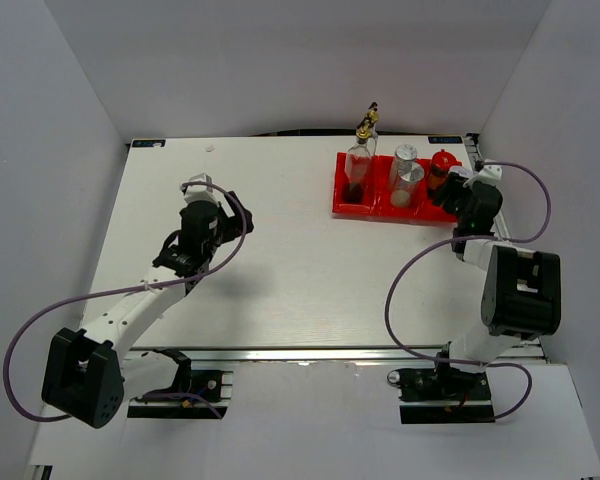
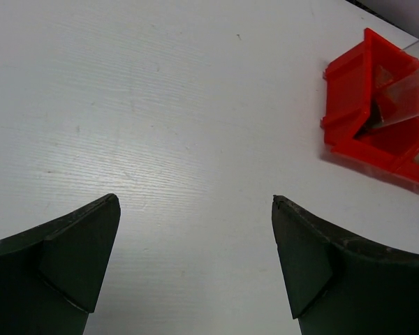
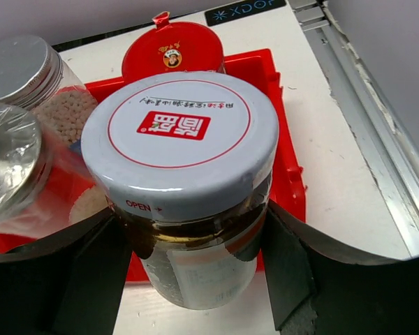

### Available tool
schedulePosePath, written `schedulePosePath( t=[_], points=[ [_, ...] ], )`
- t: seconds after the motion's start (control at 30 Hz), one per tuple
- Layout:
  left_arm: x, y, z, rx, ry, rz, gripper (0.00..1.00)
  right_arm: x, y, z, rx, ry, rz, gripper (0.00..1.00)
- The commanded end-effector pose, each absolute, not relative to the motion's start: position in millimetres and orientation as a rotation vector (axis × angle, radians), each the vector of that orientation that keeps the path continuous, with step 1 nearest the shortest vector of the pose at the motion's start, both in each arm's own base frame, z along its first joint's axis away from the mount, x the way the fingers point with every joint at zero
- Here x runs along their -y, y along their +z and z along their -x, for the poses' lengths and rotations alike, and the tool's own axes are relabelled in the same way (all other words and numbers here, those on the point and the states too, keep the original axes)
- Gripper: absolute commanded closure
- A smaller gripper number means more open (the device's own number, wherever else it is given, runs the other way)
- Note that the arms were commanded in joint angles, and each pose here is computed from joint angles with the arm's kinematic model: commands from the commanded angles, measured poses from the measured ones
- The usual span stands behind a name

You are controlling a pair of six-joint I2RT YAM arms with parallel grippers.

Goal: Organize the condiment bottles

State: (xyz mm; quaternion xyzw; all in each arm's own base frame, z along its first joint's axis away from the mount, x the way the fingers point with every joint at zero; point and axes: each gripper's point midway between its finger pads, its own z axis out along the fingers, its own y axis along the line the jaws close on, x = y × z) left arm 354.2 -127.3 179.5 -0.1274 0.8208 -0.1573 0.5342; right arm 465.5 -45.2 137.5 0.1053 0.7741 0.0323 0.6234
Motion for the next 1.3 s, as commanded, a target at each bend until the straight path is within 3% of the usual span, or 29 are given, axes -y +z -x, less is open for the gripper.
schedulePosePath(
  t=[0.0,0.5,0.63,0.73,0.83,1.27],
  points=[
    [108.0,186.4,-350.3,-1.925,-0.305,0.331,0.02,38.6,217.1,-498.0,-1.511,0.117,-0.128,0.83],
    [90.4,168.1,-354.7,-1.962,-0.171,0.364,0.02,54.1,176.2,-539.6,-1.595,0.05,-0.151,0.75],
    [93.9,163.6,-357.7,-1.979,-0.177,0.357,0.02,54.4,162.5,-542.0,-1.603,0.05,-0.152,0.67],
    [94.7,160.9,-358.7,-1.993,-0.17,0.349,0.02,51.5,155.7,-542.2,-1.605,0.063,-0.147,0.55],
    [95.0,158.5,-358.2,-2.009,-0.164,0.344,0.02,49.0,152.3,-539.5,-1.595,0.07,-0.145,0.36],
    [97.3,158.0,-355.9,-2.023,-0.175,0.328,0.02,48.0,142.7,-536.7,-1.621,0.072,-0.162,0.24]
  ],
)
